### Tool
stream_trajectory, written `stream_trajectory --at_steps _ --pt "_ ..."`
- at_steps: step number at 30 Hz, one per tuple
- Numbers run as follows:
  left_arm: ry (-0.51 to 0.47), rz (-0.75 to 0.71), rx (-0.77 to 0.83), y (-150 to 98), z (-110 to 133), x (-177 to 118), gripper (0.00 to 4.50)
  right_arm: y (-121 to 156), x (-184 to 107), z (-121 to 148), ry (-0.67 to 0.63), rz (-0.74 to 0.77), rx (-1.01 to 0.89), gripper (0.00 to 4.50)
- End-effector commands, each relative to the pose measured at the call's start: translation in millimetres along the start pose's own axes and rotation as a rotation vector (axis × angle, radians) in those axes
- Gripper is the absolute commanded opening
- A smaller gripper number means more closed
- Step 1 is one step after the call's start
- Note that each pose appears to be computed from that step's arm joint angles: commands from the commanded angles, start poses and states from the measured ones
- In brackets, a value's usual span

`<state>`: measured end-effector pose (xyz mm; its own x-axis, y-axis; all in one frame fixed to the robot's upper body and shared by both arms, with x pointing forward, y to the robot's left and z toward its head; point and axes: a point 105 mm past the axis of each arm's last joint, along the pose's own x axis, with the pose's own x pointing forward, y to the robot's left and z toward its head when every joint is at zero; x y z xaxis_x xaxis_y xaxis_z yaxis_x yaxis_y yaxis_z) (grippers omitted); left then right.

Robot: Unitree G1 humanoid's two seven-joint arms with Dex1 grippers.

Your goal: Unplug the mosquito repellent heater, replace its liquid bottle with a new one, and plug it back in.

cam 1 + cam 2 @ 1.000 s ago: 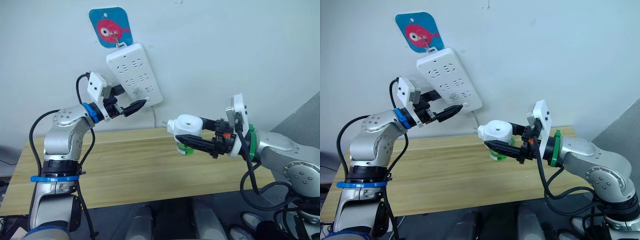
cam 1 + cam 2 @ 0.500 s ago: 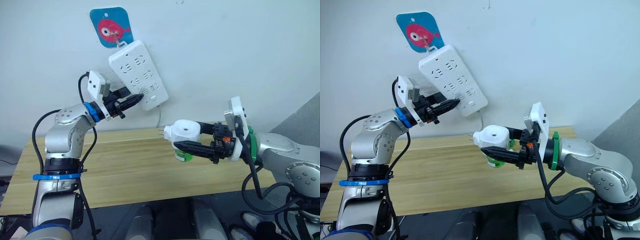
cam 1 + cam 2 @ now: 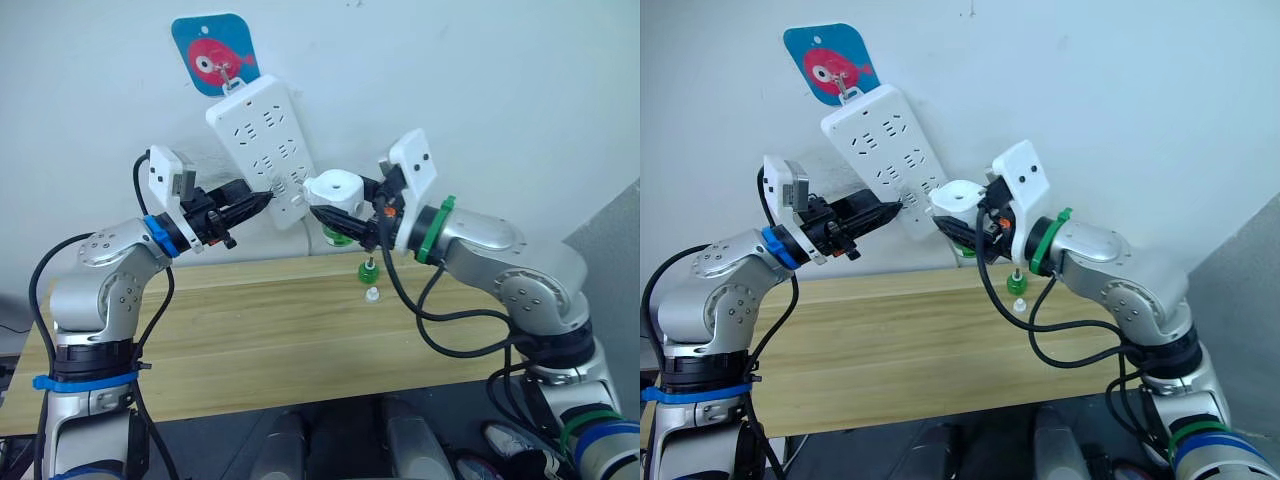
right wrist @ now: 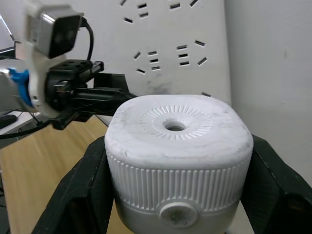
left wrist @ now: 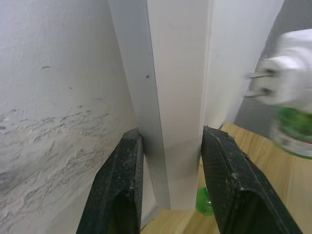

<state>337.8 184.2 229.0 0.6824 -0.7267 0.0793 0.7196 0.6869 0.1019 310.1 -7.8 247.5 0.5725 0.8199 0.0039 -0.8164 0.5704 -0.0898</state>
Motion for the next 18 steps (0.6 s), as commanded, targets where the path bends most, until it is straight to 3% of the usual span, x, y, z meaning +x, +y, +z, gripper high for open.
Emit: stream_trajectory --at_steps 1,18 --pt "0.036 -0.003 -0.003 -3.6 -5.5 -1.4 1.37 1.3 8.1 12.4 -0.049 -0.027 -0.053 2.99" --pt "0.041 -0.018 0.012 -3.8 -6.8 2.7 1.35 -4.4 16.3 18.0 -0.101 -0.076 -0.091 2.99"
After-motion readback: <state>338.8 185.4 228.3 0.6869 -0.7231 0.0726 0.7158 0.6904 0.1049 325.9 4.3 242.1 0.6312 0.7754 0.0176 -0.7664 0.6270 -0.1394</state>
